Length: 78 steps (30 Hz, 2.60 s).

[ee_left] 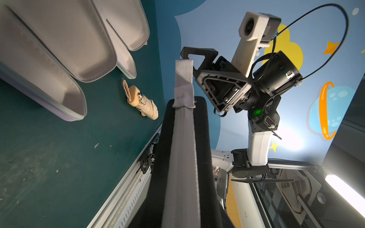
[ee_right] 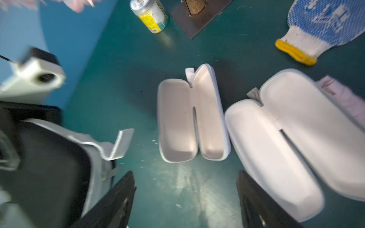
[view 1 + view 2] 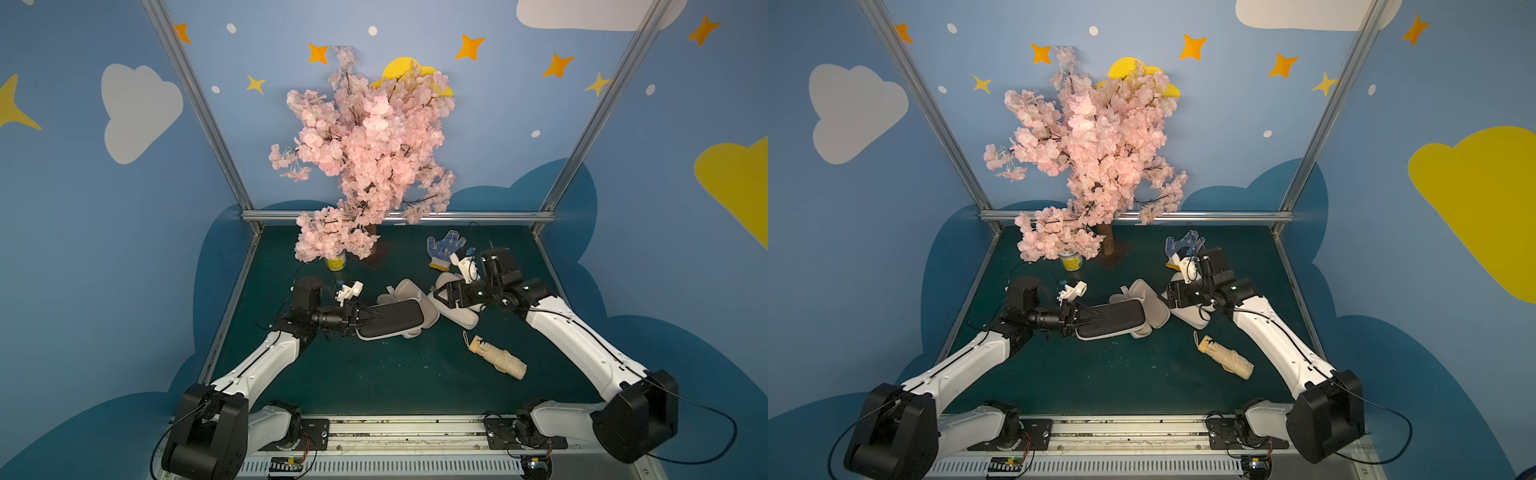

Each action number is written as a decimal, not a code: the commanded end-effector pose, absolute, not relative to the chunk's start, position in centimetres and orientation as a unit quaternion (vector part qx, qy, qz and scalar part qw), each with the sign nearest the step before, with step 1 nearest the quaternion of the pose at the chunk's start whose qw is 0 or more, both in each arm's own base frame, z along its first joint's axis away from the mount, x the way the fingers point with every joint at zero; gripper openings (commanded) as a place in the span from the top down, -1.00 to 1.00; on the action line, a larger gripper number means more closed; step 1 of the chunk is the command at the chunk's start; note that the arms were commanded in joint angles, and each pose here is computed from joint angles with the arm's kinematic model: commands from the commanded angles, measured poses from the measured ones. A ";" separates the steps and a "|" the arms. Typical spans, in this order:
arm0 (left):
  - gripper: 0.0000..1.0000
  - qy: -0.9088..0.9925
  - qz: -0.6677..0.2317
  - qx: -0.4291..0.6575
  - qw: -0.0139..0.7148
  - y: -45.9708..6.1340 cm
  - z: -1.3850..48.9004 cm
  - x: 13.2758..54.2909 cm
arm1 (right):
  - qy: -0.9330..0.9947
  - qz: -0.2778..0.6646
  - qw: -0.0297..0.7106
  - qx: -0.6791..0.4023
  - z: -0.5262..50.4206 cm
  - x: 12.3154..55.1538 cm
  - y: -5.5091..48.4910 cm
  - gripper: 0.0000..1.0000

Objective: Put umbrellas into zippered umbrella sleeves
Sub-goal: Adjust the umbrella sleeve.

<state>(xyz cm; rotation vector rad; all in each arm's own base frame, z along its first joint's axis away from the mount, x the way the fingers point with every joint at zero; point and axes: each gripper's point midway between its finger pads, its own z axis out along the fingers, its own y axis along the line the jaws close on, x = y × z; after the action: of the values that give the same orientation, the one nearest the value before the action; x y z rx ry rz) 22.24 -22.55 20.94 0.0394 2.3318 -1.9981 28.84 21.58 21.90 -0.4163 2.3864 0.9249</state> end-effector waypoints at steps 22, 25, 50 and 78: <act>0.68 0.738 -0.666 0.095 0.050 -24.4 23.5 22.9 | 0.754 0.631 -0.043 -0.179 22.3 22.5 31.7 0.05; 0.59 0.745 -0.661 0.075 0.060 -24.3 23.4 24.2 | 0.747 0.641 -0.039 -0.174 22.5 23.1 31.8 0.26; -0.87 0.730 -0.590 -0.261 0.228 -22.0 17.2 27.8 | 0.723 0.644 0.193 0.162 22.2 28.8 32.5 0.79; 0.56 0.705 -0.603 -0.307 0.214 -19.2 18.8 30.8 | 0.850 0.469 0.207 -0.123 18.0 22.6 28.7 -0.18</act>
<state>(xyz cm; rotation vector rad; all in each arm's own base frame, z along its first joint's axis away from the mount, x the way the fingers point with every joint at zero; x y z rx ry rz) 31.29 -18.34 16.70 -0.9604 1.9508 -1.5618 25.26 29.36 19.93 0.0483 2.2774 1.5094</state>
